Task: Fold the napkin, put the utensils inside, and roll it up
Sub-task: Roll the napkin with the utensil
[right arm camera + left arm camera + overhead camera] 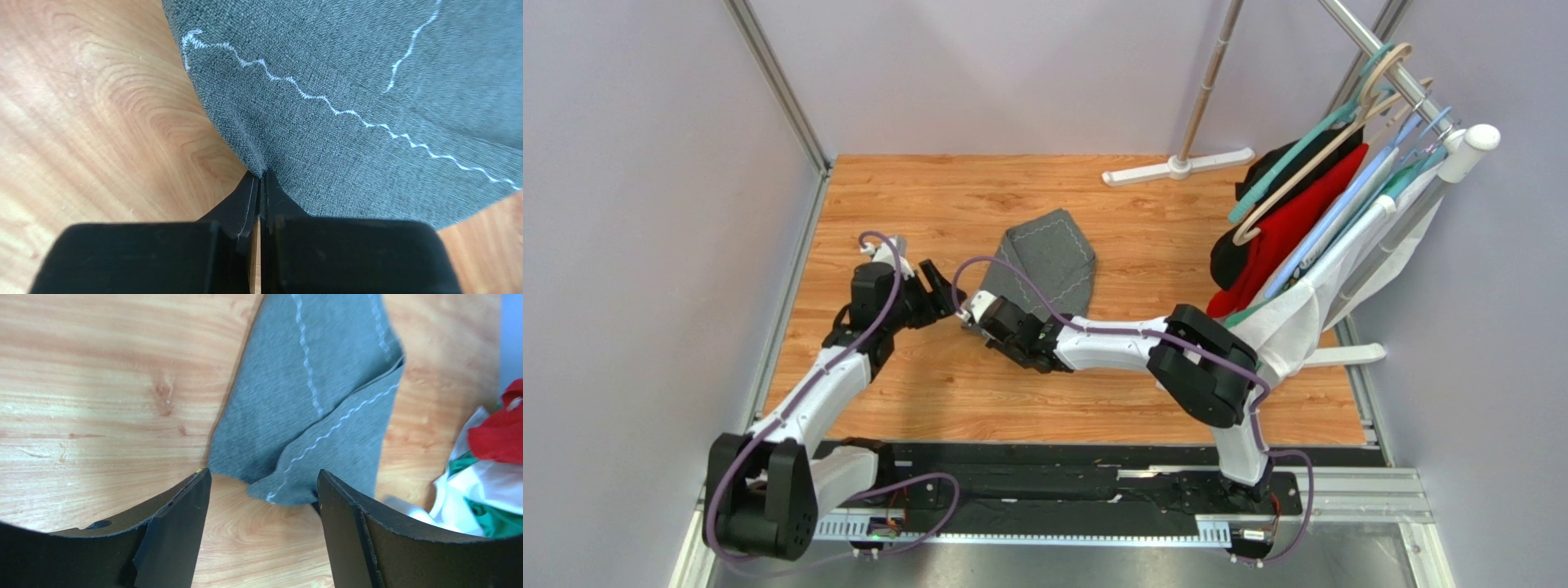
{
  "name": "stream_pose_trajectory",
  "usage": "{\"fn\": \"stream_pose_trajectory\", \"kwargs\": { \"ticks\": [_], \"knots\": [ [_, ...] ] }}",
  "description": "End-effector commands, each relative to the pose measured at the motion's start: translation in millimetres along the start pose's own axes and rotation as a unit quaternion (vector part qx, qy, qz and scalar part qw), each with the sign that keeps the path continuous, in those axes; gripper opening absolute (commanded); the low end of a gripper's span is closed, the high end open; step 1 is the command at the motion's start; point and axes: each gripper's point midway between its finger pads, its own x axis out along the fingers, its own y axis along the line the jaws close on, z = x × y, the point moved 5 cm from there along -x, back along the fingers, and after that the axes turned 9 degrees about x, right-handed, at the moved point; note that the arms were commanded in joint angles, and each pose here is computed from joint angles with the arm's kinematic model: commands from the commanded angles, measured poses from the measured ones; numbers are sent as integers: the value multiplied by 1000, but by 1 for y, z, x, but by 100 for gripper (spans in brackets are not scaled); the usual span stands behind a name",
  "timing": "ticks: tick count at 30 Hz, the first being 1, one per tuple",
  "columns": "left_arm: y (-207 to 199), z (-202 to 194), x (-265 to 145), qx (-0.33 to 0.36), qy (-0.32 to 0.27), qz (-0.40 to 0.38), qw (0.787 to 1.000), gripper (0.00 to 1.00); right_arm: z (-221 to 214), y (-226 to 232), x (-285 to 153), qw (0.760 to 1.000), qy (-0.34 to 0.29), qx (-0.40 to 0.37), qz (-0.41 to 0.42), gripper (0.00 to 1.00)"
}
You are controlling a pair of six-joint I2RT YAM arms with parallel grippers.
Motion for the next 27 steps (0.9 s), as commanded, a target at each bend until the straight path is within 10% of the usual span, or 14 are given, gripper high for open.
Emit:
{"fn": "stream_pose_trajectory", "kwargs": {
  "ticks": [1, 27],
  "knots": [
    [1, 3, -14, -16, -27, 18, 999, 75, -17, 21, -15, 990, 70, 37, 119, 0],
    [-16, -6, -17, 33, -29, -57, 997, 75, 24, -31, -21, 937, 96, 203, 267, 0]
  ]
}}
